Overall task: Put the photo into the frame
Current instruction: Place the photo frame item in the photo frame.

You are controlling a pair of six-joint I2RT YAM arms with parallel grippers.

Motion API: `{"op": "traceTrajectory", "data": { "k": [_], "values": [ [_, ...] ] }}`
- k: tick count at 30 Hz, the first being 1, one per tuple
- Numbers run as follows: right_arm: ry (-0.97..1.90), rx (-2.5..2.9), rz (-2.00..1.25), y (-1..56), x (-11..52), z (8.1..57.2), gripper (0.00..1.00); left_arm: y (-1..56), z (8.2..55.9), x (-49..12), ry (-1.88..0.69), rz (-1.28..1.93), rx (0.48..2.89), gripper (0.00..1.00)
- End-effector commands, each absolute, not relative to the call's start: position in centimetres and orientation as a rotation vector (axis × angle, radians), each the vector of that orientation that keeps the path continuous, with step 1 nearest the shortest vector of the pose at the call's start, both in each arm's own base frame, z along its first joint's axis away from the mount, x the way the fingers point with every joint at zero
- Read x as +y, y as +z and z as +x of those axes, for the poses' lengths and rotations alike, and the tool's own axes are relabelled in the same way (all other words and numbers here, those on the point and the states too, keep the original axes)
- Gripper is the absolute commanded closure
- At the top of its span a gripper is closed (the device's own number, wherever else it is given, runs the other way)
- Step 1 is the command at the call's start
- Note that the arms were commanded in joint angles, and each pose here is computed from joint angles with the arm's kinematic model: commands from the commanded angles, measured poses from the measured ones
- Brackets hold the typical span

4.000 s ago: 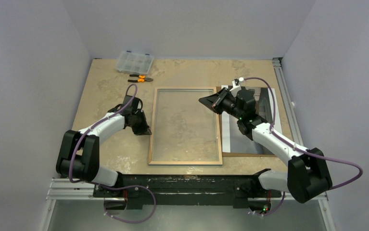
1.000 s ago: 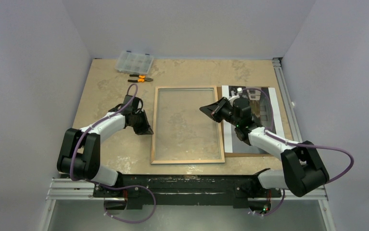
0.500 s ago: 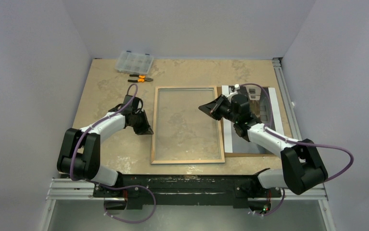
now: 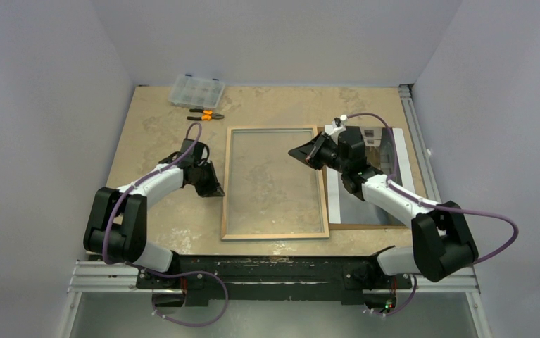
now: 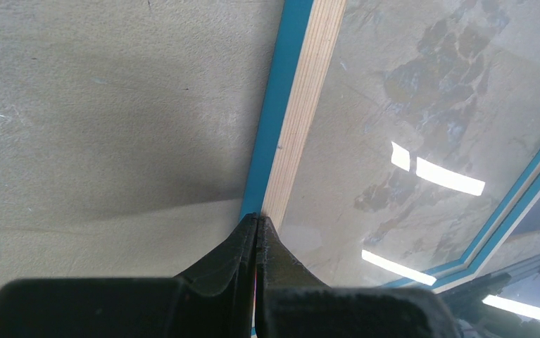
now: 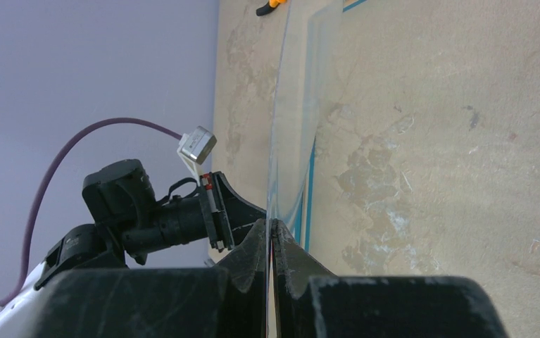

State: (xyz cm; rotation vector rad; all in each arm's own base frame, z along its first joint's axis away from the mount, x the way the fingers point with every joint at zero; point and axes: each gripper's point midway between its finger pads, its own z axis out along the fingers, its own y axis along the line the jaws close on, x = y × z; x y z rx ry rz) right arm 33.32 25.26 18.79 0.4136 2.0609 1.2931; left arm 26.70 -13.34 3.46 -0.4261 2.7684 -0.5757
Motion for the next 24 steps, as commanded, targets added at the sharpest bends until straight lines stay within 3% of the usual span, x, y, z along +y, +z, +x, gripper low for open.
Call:
{"op": "traceTrajectory", "data": {
  "k": [1, 24],
  "values": [
    [1.282, 1.983, 0.335, 20.9, 25.5, 34.7, 1.00, 1.1, 25.6, -12.7, -0.501, -0.421, 2.836, 1.00],
    [1.243, 1.994, 0.196, 20.8, 25.2, 33.9, 1.00, 1.0, 25.6, -12.8, -0.503, -0.419, 2.840, 1.00]
  ]
}}
